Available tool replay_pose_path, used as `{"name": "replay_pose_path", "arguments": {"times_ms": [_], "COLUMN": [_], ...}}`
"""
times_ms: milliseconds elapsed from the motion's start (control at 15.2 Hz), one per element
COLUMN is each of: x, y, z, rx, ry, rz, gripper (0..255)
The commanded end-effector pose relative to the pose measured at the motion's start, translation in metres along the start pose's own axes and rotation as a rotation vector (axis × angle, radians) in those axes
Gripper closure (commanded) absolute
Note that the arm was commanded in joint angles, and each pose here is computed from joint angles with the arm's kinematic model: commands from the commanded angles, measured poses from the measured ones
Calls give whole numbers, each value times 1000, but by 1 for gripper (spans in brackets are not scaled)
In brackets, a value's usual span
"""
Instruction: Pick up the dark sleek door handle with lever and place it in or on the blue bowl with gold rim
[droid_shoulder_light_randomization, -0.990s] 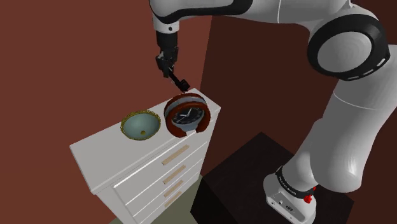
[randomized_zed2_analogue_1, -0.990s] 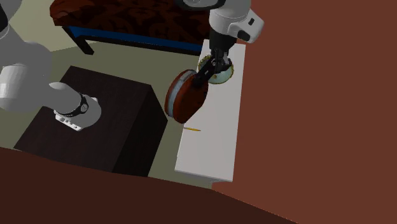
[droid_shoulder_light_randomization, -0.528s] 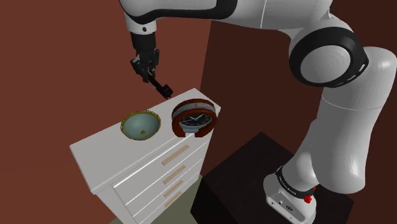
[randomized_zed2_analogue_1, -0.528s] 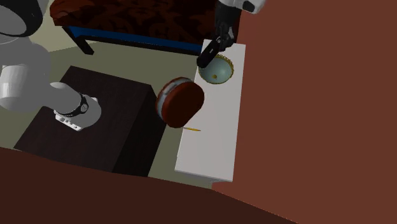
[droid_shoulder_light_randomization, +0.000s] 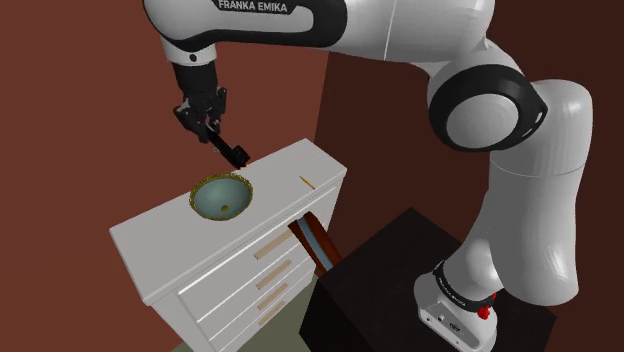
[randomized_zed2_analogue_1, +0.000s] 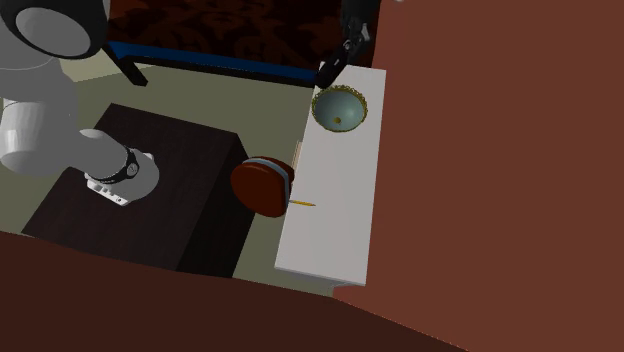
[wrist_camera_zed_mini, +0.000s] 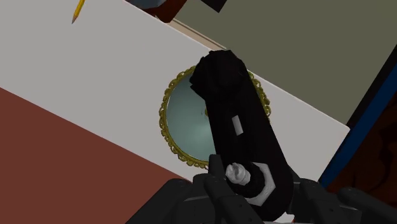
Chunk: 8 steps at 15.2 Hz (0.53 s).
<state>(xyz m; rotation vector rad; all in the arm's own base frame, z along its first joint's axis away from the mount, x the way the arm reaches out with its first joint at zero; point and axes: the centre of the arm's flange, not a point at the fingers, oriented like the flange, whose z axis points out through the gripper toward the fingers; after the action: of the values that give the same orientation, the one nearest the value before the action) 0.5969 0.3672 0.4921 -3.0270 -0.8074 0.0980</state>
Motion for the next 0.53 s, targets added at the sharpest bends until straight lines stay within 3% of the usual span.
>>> {"name": "replay_pose_path", "arguments": {"times_ms": [0,462], "x": [2,4], "y": [0,1], "z": [10,47], "rx": [0,0], "ry": [1,1], "rz": [0,0], "gripper": [255,255]}}
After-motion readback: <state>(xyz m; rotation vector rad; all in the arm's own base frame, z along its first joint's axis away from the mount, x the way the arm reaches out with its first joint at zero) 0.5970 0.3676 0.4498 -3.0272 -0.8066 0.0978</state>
